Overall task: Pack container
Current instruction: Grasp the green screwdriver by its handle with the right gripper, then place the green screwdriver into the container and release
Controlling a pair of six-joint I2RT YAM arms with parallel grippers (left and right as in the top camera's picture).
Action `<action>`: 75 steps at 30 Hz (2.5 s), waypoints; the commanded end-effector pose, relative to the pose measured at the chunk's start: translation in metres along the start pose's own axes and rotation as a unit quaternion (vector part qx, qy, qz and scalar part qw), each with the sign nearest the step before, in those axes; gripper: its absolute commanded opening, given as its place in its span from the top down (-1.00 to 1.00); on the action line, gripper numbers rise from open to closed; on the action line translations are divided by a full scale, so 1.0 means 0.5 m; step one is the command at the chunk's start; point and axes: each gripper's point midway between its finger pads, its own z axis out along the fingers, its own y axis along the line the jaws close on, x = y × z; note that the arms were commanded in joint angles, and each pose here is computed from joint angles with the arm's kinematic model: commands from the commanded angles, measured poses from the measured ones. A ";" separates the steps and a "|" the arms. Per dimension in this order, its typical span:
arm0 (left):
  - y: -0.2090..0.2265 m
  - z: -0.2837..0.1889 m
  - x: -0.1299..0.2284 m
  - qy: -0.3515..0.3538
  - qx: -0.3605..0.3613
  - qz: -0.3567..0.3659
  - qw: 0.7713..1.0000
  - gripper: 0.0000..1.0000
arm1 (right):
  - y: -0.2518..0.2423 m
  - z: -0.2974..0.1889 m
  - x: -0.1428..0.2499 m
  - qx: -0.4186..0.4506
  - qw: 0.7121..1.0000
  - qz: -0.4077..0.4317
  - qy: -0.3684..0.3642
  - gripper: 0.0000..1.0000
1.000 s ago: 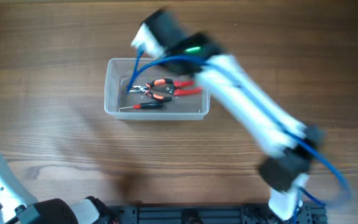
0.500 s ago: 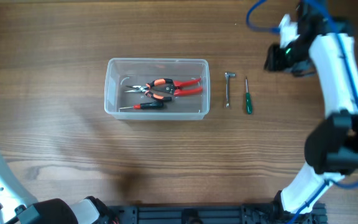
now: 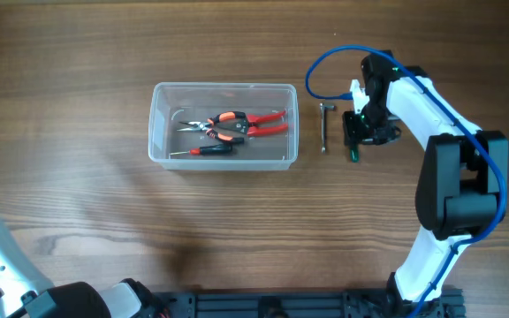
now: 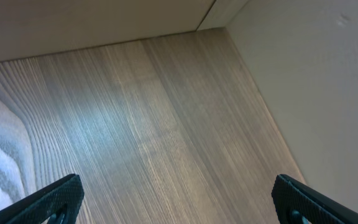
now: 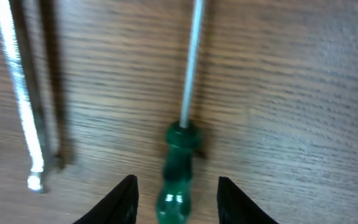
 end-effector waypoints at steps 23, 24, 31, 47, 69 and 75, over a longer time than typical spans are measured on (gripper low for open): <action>-0.003 -0.005 -0.008 -0.005 0.005 -0.007 1.000 -1.00 | 0.093 -0.487 -0.160 -0.040 0.947 -0.033 -0.318 0.92; -0.003 -0.005 -0.009 -0.005 0.005 -0.007 1.000 -1.00 | 0.142 -0.561 -0.159 -0.074 0.927 -0.066 -0.363 0.91; -0.003 -0.005 -0.008 -0.005 0.005 -0.007 1.000 -0.99 | 0.506 -0.628 -0.019 -0.127 0.736 -0.517 -0.418 0.91; -0.003 -0.005 -0.008 -0.005 0.005 -0.007 1.000 -1.00 | 0.551 0.000 0.009 -0.062 0.749 -0.657 -0.068 0.91; -0.003 -0.005 -0.008 -0.005 0.005 -0.007 1.000 -0.99 | 0.156 -0.651 -0.140 0.096 0.885 -0.137 -0.434 -0.08; -0.003 -0.005 -0.008 -0.005 0.005 -0.007 1.000 -0.99 | -0.001 -0.411 -0.107 -0.024 0.955 0.142 -0.261 0.20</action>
